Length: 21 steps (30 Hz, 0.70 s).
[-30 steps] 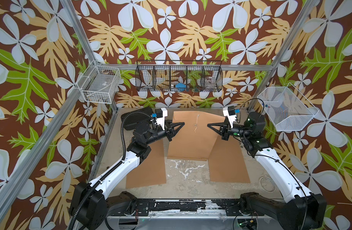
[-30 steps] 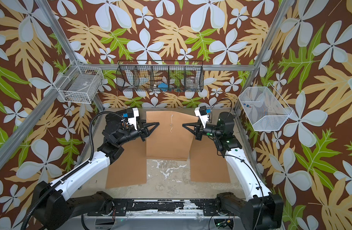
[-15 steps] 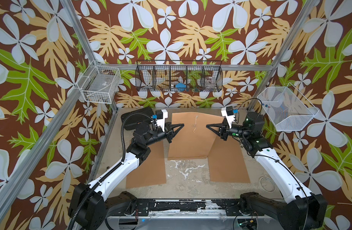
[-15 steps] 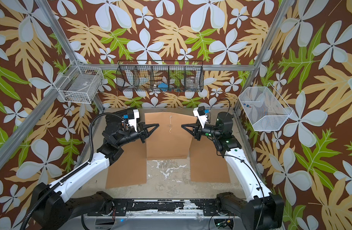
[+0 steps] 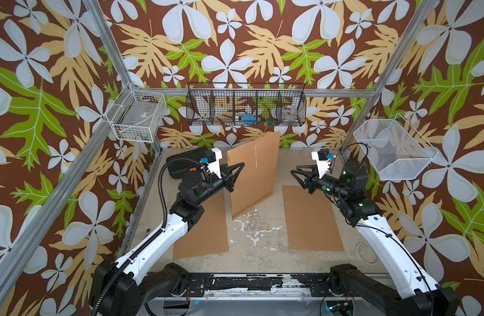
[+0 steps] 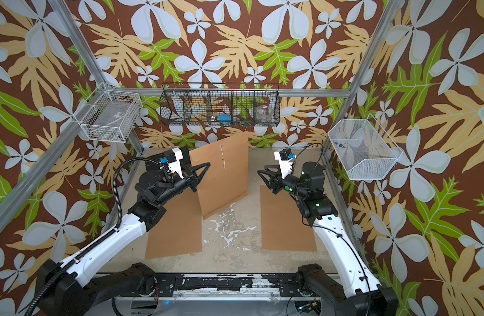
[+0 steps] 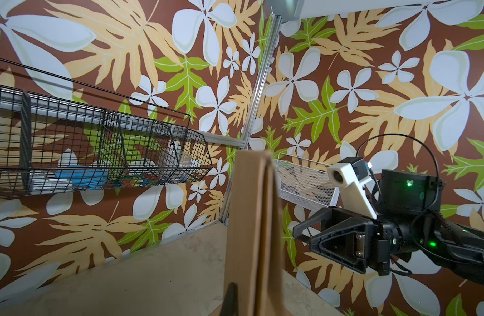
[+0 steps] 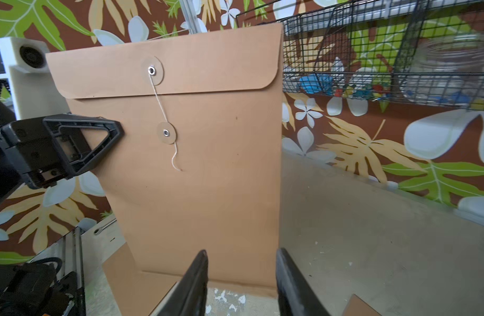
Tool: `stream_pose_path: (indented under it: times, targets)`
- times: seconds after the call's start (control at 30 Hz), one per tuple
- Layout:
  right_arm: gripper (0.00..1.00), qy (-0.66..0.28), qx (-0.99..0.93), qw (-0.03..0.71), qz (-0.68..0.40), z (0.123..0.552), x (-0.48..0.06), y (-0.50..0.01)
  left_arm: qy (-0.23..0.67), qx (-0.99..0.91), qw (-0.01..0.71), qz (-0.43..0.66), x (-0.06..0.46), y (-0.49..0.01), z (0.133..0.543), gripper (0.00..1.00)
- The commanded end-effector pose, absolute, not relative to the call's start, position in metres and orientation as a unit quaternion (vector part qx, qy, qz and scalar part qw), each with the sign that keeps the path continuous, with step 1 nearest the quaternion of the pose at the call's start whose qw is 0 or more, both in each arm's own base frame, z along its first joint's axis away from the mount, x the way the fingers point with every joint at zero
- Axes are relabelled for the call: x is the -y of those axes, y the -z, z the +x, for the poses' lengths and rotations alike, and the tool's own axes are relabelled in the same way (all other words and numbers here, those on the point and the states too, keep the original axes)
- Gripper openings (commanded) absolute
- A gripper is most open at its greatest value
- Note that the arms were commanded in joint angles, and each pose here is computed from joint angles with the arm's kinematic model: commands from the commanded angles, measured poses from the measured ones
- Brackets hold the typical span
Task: Open the file bag
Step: Pick up the file bag from the center of the board.
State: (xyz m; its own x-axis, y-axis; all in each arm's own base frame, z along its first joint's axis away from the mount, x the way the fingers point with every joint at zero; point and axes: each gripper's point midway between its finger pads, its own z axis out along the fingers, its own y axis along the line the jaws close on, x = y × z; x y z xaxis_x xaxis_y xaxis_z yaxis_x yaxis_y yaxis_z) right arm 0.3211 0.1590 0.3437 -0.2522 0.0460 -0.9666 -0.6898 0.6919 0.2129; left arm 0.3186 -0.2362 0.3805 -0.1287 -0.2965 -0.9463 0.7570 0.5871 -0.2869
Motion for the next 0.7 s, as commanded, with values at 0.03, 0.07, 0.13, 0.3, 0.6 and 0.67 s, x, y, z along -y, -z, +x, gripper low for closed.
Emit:
stream_pose_path:
  times: [0.03,0.07,0.13,0.3,0.6,0.67]
  targets:
    - [0.38,-0.295,-0.739,0.576,-0.189,0.323,-0.151,-0.342,0.416,-0.618,0.645,0.169,0.232,-0.387,0.32,0.0]
    - [0.37,-0.295,-0.737,0.577,-0.191,0.322,-0.154,-0.344,0.419,-0.616,0.645,0.169,0.232,-0.388,0.32,0.0]
    - [0.35,-0.293,-0.735,0.58,-0.196,0.318,-0.164,-0.348,0.427,-0.614,0.642,0.167,0.233,-0.388,0.319,0.0]
    - [0.32,-0.3,-0.72,0.589,-0.213,0.31,-0.196,-0.361,0.436,-0.618,0.634,0.16,0.234,-0.385,0.318,0.0]
    - [0.28,-0.302,-0.715,0.582,-0.242,0.302,-0.242,-0.362,0.45,-0.614,0.63,0.155,0.234,-0.385,0.313,0.0]
    - [0.28,-0.298,-0.717,0.58,-0.247,0.302,-0.25,-0.359,0.453,-0.613,0.628,0.156,0.235,-0.384,0.312,0.0]
